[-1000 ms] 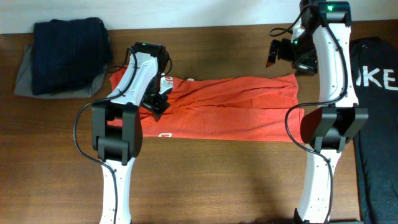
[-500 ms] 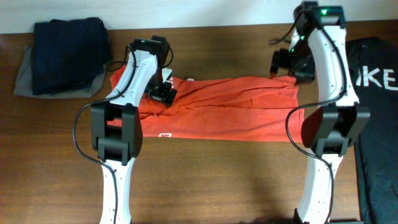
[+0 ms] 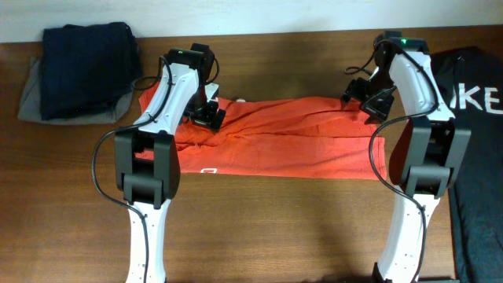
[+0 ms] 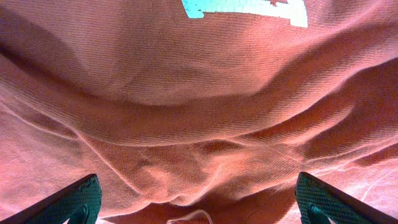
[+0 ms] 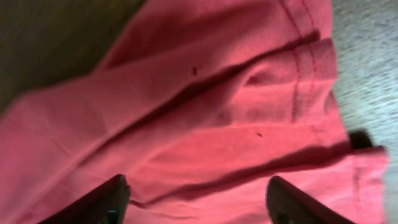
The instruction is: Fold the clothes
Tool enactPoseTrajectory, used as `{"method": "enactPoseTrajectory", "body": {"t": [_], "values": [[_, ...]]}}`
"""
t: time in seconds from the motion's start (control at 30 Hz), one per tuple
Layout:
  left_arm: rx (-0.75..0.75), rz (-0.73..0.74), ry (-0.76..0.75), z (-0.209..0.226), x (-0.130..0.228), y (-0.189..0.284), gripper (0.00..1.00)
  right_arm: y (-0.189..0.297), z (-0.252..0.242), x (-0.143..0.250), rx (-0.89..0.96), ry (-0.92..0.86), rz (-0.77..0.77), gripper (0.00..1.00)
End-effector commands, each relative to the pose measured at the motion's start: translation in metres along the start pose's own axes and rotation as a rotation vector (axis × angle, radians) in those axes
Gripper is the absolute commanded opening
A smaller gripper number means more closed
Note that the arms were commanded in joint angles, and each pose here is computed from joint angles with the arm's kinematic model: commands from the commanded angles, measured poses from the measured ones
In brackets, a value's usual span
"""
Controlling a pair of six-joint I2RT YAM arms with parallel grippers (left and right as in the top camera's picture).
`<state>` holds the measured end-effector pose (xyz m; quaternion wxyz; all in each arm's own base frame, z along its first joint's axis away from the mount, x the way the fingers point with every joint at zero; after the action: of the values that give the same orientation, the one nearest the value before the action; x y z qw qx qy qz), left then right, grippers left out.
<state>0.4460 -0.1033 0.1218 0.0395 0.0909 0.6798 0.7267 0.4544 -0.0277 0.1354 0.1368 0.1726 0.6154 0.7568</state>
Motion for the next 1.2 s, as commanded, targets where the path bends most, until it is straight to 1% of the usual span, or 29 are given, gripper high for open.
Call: {"method": "enactPoseTrajectory", "body": {"t": [0.0,0.13,0.2,0.23,0.27,0.4,0.67,0.8,0.87,0.97,1.07,1.1,1.17], "values": [[0.018,-0.055,0.011,-0.001,-0.001,0.02,0.99,0.002,0.004,0.0,-0.038,-0.102,-0.009,0.69],[0.018,-0.055,0.011,-0.001,-0.001,0.02,0.99,0.0,0.007,-0.003,-0.037,-0.11,-0.029,0.67],[0.018,-0.055,0.011,-0.001,-0.001,0.02,0.99,-0.003,0.006,-0.004,-0.033,-0.113,-0.024,0.64],[0.018,-0.055,0.011,-0.001,-0.001,0.02,0.99,-0.007,0.005,-0.004,-0.029,-0.116,-0.017,0.57],[0.018,-0.055,0.011,-0.001,-0.001,0.02,0.99,-0.009,0.004,-0.005,-0.026,-0.118,-0.012,0.55],[0.018,-0.055,0.011,-0.001,-0.001,0.02,0.99,-0.018,0.002,-0.008,-0.006,-0.146,-0.01,0.51],[0.018,-0.055,0.01,-0.001,-0.001,0.02,0.99,-0.031,0.0,-0.012,0.012,-0.147,-0.01,0.52],[0.018,-0.055,0.01,-0.001,-0.001,0.02,0.99,-0.038,-0.002,-0.015,0.02,-0.149,-0.009,0.51],[0.018,-0.055,0.01,-0.001,-0.001,0.02,0.99,-0.039,-0.002,-0.016,0.018,-0.147,-0.014,0.45],[0.018,-0.055,0.01,-0.001,-0.001,0.02,0.99,-0.04,-0.002,-0.017,0.019,-0.154,-0.02,0.33],[0.018,-0.055,0.01,-0.001,-0.001,0.02,0.99,-0.04,-0.002,-0.017,0.022,-0.154,-0.023,0.3],[0.018,-0.055,0.01,-0.001,-0.001,0.02,0.99,-0.04,-0.002,-0.017,0.026,-0.154,-0.024,0.27],[0.018,-0.056,0.01,-0.001,-0.001,0.02,0.99,-0.04,-0.003,-0.018,0.032,-0.153,-0.026,0.15]]}}
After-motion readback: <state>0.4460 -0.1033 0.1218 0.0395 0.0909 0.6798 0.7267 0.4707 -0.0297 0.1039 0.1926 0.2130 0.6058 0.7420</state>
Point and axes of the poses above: each gripper's point midway between its finger pads, its own y axis back along the fingers, its own z axis along the line the jaws close on, x = y × z, the point moved 9 cm from there along y, back along the fingers, and after that the axes turned 8 degrees about y, right-handed, at the moved point
